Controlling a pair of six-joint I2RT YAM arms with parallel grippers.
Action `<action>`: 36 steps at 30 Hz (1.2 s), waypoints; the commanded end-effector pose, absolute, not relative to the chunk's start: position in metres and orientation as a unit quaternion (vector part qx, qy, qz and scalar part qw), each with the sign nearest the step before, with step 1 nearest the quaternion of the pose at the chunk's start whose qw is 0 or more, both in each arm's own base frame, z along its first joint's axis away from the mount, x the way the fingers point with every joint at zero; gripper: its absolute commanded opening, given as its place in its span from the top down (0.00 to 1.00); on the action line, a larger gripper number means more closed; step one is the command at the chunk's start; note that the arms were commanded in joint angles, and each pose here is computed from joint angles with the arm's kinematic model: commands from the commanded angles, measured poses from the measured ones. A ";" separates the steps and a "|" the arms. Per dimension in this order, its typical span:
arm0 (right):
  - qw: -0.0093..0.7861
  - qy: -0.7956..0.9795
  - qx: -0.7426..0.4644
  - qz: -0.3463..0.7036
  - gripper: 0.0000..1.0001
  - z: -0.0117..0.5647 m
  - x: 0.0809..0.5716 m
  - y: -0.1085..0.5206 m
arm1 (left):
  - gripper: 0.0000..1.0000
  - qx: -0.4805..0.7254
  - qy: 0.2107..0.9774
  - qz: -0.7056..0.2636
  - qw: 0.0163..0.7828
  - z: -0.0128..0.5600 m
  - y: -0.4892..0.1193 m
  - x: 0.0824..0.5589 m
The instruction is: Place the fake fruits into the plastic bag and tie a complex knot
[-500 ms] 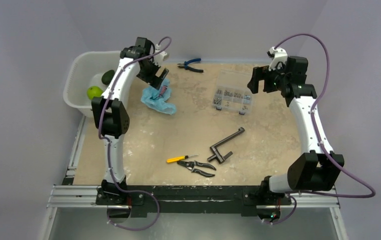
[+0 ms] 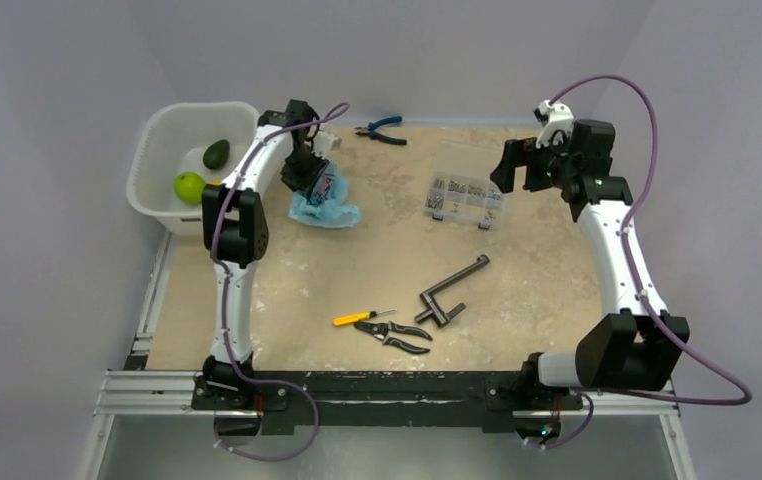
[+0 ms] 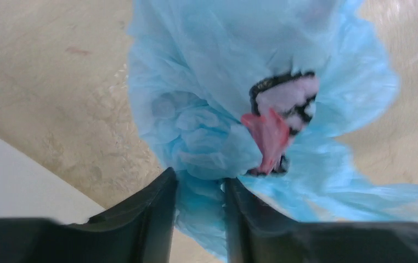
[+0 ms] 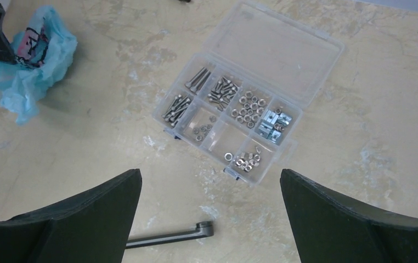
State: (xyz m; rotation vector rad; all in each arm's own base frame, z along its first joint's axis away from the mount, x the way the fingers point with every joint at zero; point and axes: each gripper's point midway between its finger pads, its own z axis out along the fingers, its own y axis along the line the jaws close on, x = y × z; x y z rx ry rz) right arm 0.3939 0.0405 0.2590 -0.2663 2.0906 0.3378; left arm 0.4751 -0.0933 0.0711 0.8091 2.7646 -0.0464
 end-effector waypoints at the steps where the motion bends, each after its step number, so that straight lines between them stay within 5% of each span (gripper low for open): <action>1: 0.515 0.829 -0.110 0.190 0.01 0.277 0.394 0.062 | 0.87 0.254 0.960 -0.086 0.085 0.066 -0.117 0.446; 2: 0.521 0.822 -0.102 0.207 0.01 0.279 0.395 0.070 | 1.00 0.250 0.959 -0.103 0.086 0.071 -0.122 0.443; 11: 0.520 0.769 -0.195 0.316 0.01 0.297 0.392 0.187 | 1.00 0.188 0.892 -0.276 0.305 0.232 -0.185 0.429; 24: 0.521 0.696 -0.292 0.398 0.01 0.319 0.365 0.328 | 1.00 0.149 0.845 -0.373 0.354 0.302 -0.215 0.399; 29: 0.523 0.694 -0.310 0.386 0.01 0.331 0.359 0.327 | 1.00 0.173 0.828 -0.387 0.367 0.310 -0.226 0.381; 36: 0.532 0.704 -0.305 0.359 0.01 0.373 0.329 0.241 | 1.00 0.182 0.820 -0.361 0.406 0.318 -0.209 0.384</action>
